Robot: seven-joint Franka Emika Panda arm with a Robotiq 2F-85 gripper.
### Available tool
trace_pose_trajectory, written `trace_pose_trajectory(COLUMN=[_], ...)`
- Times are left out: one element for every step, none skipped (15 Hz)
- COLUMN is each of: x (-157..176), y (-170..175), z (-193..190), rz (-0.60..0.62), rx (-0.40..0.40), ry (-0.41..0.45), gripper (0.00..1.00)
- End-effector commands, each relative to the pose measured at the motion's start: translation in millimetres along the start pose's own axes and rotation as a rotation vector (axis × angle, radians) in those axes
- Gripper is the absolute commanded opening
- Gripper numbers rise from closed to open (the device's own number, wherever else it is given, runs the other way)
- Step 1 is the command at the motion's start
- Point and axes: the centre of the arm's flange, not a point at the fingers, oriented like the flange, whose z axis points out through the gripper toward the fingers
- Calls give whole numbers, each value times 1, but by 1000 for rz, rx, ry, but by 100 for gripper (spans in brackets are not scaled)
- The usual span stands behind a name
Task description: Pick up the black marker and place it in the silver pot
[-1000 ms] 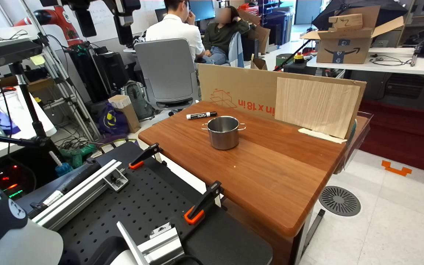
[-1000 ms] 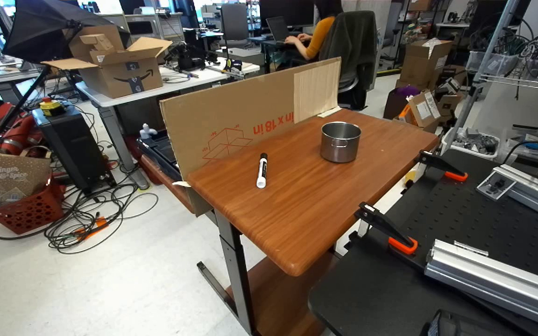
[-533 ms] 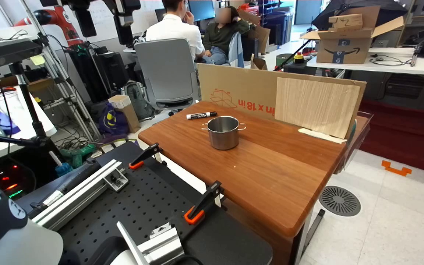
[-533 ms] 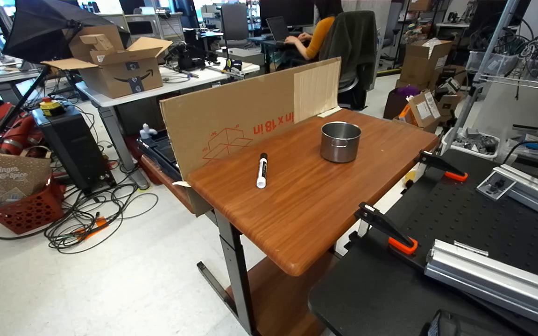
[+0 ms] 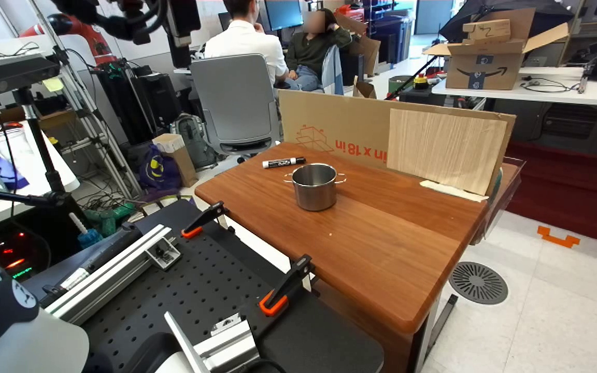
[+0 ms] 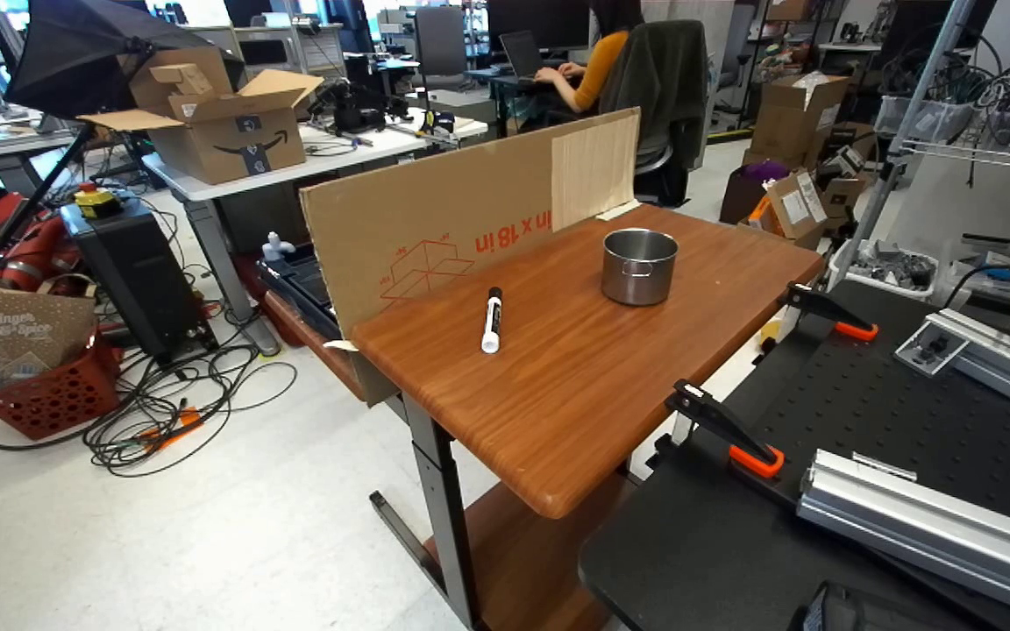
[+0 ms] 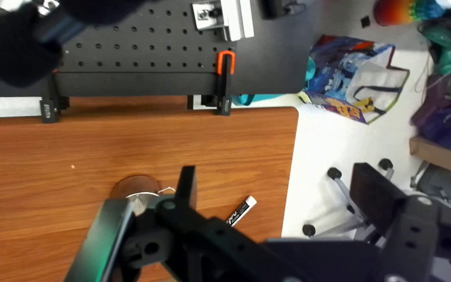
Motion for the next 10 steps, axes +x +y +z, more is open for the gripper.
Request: trace_pose_trajectory(x=[48,61,74,87,100,113,124,138,150,161], y=[-8,-10,-12,-15,-17,-20,-22,-25,-28,-31], z=[18,24,28,34,38,44,49,54,60,65], rz=[162,215,263,308,349,389,422,458,488,517], rx=[103,115,121,124,121,112,103,84,68,57], ry=[48,69,83,101,110,117,122,126,123,122], gripper=[100,100,100,100,100,100,100,100,100,100])
